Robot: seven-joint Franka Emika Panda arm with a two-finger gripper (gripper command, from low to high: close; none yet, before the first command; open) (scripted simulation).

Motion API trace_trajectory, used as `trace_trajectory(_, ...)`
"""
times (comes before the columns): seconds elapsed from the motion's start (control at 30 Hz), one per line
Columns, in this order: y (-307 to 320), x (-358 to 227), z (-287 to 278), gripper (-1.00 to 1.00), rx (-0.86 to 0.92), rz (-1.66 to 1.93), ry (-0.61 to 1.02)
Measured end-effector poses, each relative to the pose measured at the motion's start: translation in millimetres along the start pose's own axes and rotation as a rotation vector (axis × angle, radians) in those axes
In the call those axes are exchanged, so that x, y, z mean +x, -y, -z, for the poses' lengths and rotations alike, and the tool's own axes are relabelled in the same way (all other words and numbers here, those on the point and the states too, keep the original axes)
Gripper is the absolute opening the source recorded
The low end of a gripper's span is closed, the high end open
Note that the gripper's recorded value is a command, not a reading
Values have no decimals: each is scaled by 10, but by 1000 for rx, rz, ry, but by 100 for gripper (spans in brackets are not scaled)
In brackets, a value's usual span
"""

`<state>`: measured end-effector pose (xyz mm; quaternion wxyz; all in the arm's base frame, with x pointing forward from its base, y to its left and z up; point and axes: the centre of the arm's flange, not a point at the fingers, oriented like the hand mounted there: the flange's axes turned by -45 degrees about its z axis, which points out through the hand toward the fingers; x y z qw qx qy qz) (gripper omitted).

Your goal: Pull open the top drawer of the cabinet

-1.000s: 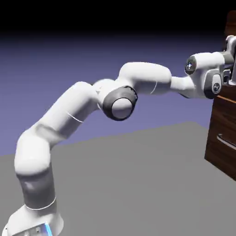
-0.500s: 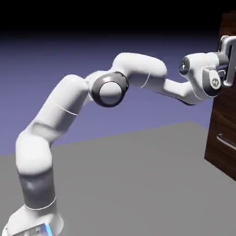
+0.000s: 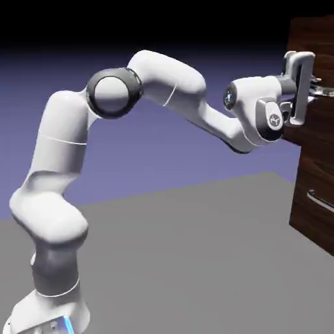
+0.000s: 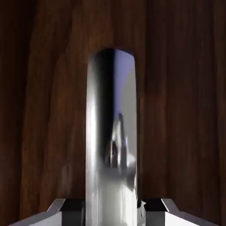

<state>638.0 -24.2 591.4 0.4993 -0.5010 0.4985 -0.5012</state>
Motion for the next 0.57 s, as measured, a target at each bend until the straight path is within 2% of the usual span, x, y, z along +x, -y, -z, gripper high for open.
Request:
trace_trajectory(0.47,1,0,1034,-100,0,-5,0)
trace_trajectory(0.5,1,0,1105,100,0,-5,0)
trace_trajectory(0.57,-1,-2,1104,100,-2,-5,1)
